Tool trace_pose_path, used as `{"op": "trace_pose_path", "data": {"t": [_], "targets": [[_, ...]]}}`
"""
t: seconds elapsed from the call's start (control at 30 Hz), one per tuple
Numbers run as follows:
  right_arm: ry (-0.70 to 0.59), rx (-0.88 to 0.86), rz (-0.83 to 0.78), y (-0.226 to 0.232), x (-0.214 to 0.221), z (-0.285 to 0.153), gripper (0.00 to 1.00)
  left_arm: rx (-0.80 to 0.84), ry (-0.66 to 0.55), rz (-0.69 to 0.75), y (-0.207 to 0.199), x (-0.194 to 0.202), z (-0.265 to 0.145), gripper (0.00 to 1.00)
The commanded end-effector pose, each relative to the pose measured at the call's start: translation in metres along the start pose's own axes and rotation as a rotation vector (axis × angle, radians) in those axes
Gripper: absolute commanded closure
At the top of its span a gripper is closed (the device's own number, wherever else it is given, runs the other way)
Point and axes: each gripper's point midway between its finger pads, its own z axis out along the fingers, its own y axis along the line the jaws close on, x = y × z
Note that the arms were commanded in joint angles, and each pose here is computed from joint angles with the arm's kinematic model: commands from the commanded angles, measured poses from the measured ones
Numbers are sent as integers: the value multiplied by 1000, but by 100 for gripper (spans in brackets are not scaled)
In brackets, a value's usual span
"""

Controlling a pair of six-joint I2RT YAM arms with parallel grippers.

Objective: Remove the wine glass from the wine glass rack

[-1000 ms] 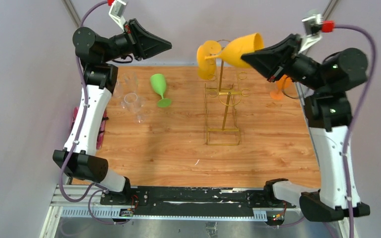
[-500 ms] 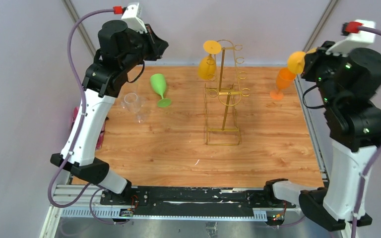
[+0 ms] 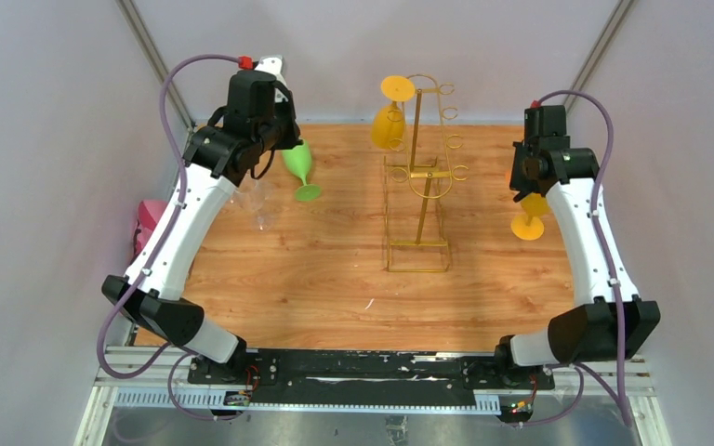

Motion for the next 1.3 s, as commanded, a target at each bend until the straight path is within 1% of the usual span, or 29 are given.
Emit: {"op": "trace_pose_path", "data": {"t": [0.0, 0.17, 0.27, 0.37, 0.6, 0.83, 0.97, 1.13, 1.27], "targets": [[-15, -42, 77, -1, -5, 19, 100, -12, -39, 18, 6, -3, -9, 100], [49, -51, 130, -13, 10, 62, 100, 11, -31, 29, 2, 0, -4, 100], [74, -47, 138, -16, 13, 79, 100, 9, -31, 33, 2, 0, -4, 100], [82, -89, 150, -11, 11, 93, 100, 10, -37, 30, 3, -1, -6, 100], [108, -16, 152, -24, 9, 128, 100, 0, -44, 38, 5, -2, -7, 100], [74, 8, 159, -33, -4, 146, 100, 22, -45, 42, 0, -2, -2, 100], [63, -18, 168, -33, -9, 154, 100, 33, -51, 40, -2, -3, 1, 100], [94, -36, 163, -27, 5, 163, 100, 31, -47, 40, -2, -1, 5, 100], [112, -59, 157, -23, 14, 162, 100, 35, -42, 44, -3, 1, 7, 100]]}}
